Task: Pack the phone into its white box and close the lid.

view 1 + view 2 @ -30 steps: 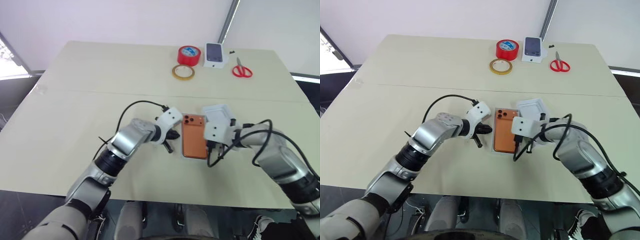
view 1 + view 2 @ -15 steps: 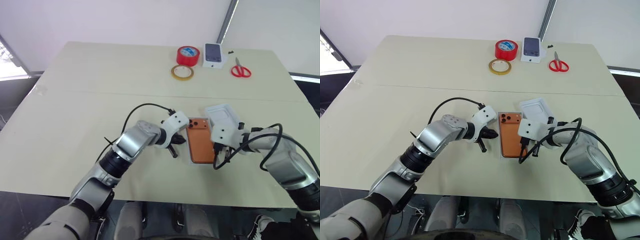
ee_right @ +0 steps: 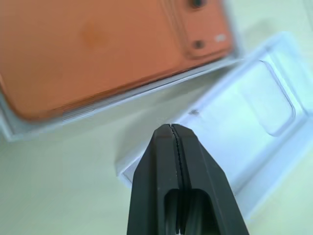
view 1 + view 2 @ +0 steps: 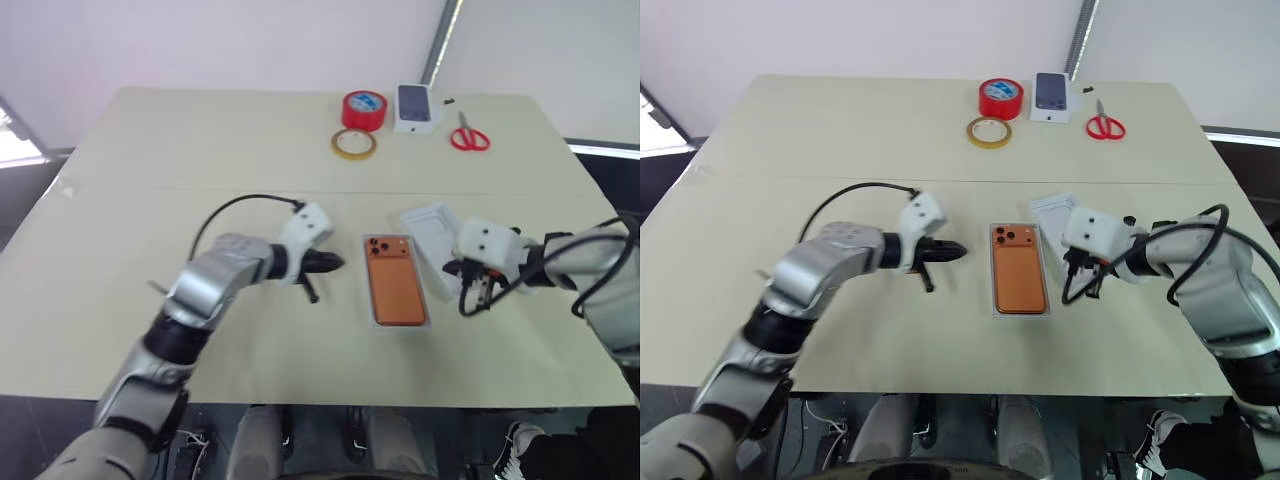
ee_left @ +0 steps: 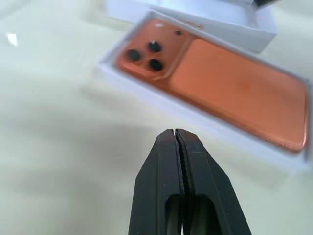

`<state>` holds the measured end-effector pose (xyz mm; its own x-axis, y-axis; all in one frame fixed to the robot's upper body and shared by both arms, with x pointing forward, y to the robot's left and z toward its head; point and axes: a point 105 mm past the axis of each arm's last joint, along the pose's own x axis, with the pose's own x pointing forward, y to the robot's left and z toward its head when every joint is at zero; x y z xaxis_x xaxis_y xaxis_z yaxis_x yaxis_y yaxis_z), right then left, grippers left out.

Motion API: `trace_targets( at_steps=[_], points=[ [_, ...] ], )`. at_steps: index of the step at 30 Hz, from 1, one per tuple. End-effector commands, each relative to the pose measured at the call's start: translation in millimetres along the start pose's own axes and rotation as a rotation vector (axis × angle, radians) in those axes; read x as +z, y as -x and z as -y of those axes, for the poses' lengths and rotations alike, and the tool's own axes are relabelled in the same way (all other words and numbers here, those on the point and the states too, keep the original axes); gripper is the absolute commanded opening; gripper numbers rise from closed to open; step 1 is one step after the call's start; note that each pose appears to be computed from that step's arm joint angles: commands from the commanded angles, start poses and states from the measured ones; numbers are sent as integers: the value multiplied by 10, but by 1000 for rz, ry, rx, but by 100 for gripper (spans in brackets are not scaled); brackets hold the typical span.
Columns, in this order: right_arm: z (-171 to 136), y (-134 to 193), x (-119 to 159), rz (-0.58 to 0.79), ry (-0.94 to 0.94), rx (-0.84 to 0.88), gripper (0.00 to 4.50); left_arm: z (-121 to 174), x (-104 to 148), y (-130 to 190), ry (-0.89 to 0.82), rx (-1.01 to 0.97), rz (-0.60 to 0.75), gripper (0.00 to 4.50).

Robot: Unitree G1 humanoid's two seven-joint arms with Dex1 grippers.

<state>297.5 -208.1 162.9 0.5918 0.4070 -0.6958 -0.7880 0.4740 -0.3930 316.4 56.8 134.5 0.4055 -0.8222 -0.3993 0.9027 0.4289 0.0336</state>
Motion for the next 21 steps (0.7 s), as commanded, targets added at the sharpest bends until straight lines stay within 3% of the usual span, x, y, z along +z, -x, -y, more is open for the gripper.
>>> trace_targets(
  at_steps=[1,3,10,21],
  points=[
    [71,-28,17,7,-166,-40,183,95,92,244,-117,-44,64,0],
    [44,-81,-3,-13,-245,-33,277,103,-21,339,-176,-36,20,0],
    [115,-234,-64,-67,-480,-78,277,199,-129,414,-228,-43,37,0],
    [99,-385,-183,-115,-574,-120,277,261,-88,368,-192,-51,83,0]
  ],
)
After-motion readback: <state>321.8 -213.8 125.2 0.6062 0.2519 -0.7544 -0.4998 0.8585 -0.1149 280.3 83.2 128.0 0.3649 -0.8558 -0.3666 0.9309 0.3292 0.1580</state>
